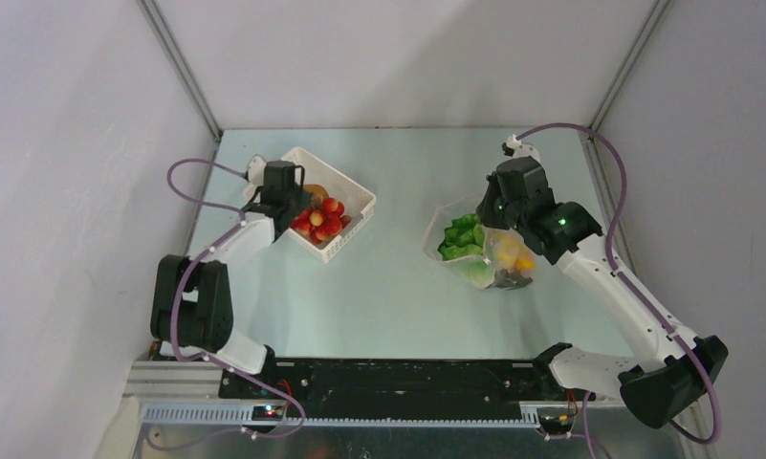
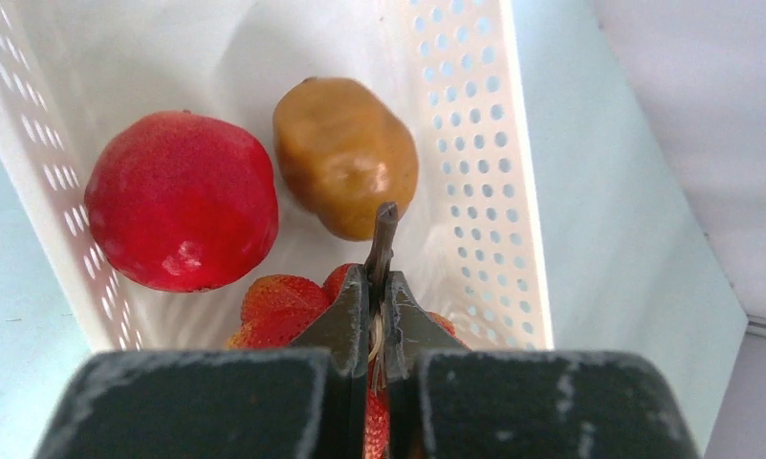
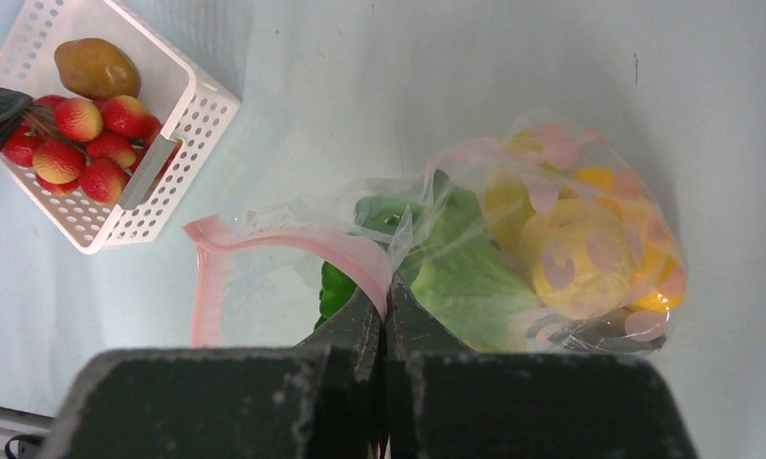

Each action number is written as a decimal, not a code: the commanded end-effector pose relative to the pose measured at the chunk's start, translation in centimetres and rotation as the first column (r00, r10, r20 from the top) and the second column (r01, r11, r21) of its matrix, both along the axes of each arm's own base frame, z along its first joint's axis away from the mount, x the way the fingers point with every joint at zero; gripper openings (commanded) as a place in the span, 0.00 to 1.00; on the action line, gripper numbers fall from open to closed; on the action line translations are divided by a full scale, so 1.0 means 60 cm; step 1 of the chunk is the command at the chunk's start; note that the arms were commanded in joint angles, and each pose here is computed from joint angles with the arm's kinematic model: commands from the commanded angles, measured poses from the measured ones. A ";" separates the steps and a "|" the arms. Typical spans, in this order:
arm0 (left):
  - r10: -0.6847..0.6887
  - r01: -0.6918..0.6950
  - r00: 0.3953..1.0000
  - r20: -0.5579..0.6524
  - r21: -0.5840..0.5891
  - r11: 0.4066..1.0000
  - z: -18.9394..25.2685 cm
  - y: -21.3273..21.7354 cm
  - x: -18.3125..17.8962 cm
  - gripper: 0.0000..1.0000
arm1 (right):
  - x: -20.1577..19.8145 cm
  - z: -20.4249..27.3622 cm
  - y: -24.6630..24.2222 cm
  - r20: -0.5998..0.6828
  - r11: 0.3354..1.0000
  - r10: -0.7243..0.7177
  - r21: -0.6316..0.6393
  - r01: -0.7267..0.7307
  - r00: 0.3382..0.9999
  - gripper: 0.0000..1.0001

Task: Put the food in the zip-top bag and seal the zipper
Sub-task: Pick up the fake fruit from the bin, then place the fake fruit in the zipper food storage bag.

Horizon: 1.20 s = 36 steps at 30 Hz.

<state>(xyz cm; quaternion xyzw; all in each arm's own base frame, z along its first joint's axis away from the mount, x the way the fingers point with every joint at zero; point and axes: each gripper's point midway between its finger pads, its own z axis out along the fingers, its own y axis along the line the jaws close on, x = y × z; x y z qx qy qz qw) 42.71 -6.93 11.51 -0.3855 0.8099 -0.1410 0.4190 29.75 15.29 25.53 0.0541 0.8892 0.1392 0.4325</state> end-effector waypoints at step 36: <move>-0.226 0.206 0.708 0.669 0.110 0.972 0.441 -0.065 -0.137 0.00 | -0.033 0.148 0.116 0.247 0.873 0.260 0.352 -0.336 0.934 0.00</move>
